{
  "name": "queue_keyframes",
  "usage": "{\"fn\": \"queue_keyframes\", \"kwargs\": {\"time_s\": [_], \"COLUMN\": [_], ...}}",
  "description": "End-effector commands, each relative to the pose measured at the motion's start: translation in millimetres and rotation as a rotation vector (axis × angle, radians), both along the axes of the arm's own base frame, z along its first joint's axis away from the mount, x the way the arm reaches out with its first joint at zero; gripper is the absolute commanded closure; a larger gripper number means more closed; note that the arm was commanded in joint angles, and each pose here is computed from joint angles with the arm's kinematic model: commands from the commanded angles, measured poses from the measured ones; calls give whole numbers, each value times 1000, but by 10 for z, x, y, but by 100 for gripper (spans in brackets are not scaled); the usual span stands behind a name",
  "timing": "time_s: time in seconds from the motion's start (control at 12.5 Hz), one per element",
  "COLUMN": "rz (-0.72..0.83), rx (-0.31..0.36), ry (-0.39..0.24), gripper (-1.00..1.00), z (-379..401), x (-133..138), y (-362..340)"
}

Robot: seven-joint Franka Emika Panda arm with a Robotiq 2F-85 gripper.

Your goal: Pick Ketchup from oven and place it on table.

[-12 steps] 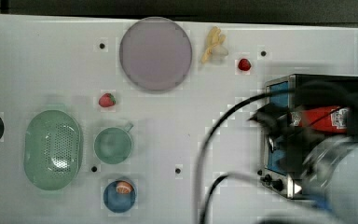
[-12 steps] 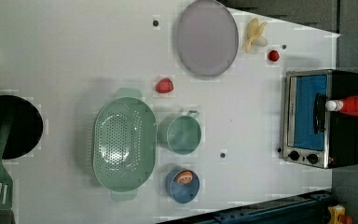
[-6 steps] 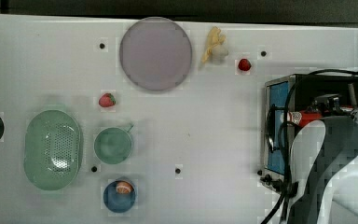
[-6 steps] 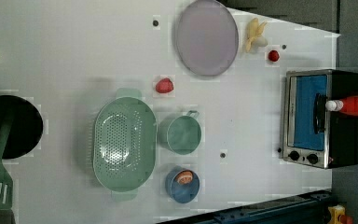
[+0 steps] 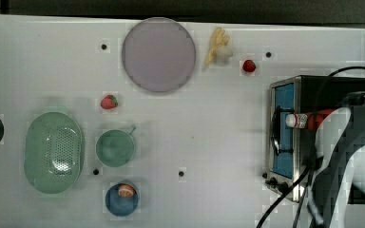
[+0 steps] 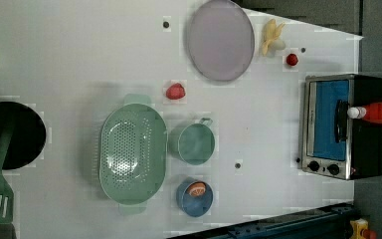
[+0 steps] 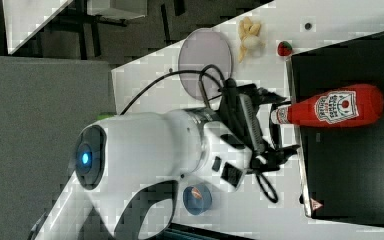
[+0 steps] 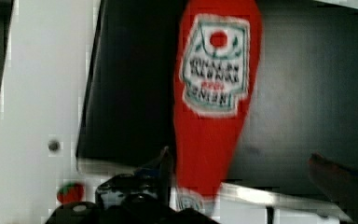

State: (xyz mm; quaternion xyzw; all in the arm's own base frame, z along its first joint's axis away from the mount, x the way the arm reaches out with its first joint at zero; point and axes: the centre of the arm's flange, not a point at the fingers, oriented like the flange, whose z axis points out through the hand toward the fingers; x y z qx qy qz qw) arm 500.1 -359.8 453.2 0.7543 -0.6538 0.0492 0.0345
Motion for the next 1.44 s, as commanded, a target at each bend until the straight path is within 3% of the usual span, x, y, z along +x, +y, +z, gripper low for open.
{"fn": "queue_keyframes", "kwargs": {"time_s": [0.08, 0.32, 0.72, 0.8, 1.04, 1.44], "rz": [-128, -198, -211, -215, -219, -208], "rx": [7, 58, 19, 27, 11, 21], "ry": [-59, -55, -34, -35, -52, -64], "gripper": [-100, -100, -100, -93, -27, -27], "z": [-121, -534, -878, -915, -903, -622], "x": [44, 68, 91, 101, 104, 163], "y": [-305, -422, -526, -514, -548, -546]}}
